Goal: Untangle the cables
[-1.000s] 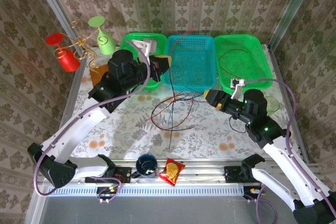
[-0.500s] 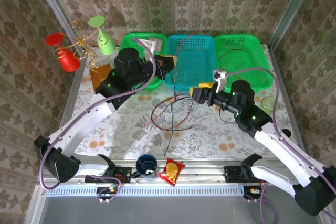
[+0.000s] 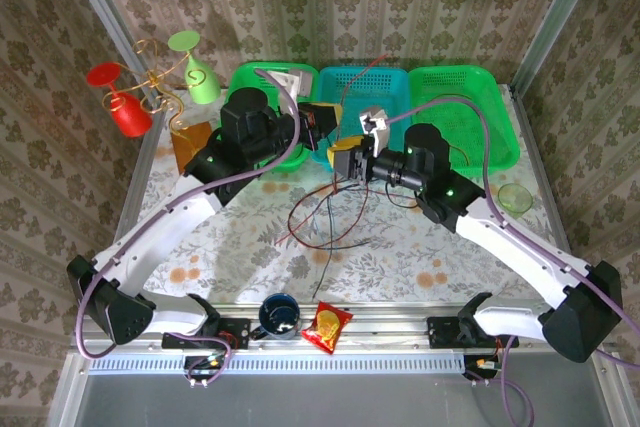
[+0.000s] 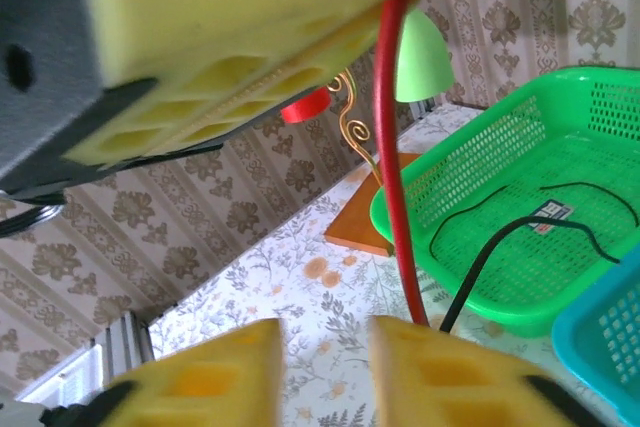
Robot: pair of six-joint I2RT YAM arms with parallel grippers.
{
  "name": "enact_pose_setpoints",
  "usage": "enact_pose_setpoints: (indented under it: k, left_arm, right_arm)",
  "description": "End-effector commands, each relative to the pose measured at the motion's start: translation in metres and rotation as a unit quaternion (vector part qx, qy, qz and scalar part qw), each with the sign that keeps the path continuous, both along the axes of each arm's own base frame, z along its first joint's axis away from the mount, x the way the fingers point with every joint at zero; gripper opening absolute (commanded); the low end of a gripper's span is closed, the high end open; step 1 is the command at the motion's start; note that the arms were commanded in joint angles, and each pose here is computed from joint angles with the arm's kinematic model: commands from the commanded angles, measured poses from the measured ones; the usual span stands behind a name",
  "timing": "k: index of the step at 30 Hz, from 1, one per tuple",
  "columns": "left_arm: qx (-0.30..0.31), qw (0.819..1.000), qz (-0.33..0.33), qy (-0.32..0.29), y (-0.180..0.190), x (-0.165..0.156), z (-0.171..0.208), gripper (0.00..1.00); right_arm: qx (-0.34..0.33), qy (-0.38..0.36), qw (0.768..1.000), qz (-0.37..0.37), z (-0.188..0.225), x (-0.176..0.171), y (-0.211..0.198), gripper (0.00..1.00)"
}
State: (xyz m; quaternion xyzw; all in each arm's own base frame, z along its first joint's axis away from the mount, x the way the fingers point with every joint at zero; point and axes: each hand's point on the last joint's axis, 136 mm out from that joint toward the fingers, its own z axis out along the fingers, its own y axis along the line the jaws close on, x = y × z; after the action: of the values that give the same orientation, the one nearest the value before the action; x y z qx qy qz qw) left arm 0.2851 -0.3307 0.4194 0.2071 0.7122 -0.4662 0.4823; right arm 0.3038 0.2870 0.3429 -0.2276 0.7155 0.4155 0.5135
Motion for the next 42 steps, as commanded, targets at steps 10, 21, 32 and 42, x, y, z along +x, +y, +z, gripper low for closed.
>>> enact_pose_setpoints:
  k: [10, 21, 32, 42]
  left_arm:
    - [-0.014, 1.0, -0.001, -0.007, 0.01, -0.016, 0.017, 0.0]
    - [-0.013, 1.0, -0.001, -0.006, 0.014, -0.017, 0.019, 0.0]
    - [-0.013, 1.0, -0.009, 0.0, 0.012, -0.021, 0.018, 0.0]
    - [-0.004, 1.0, 0.023, 0.014, 0.035, -0.014, 0.002, 0.37]
  right_arm:
    - [0.004, -0.043, 0.999, -0.02, 0.028, 0.011, -0.001, 0.17]
    - [0.006, -0.066, 0.997, -0.043, 0.036, 0.0, -0.021, 0.73]
    - [-0.023, -0.08, 0.996, -0.014, 0.04, 0.017, 0.0, 0.49]
    - [-0.019, -0.079, 0.996, -0.029, 0.036, 0.022, -0.002, 0.0]
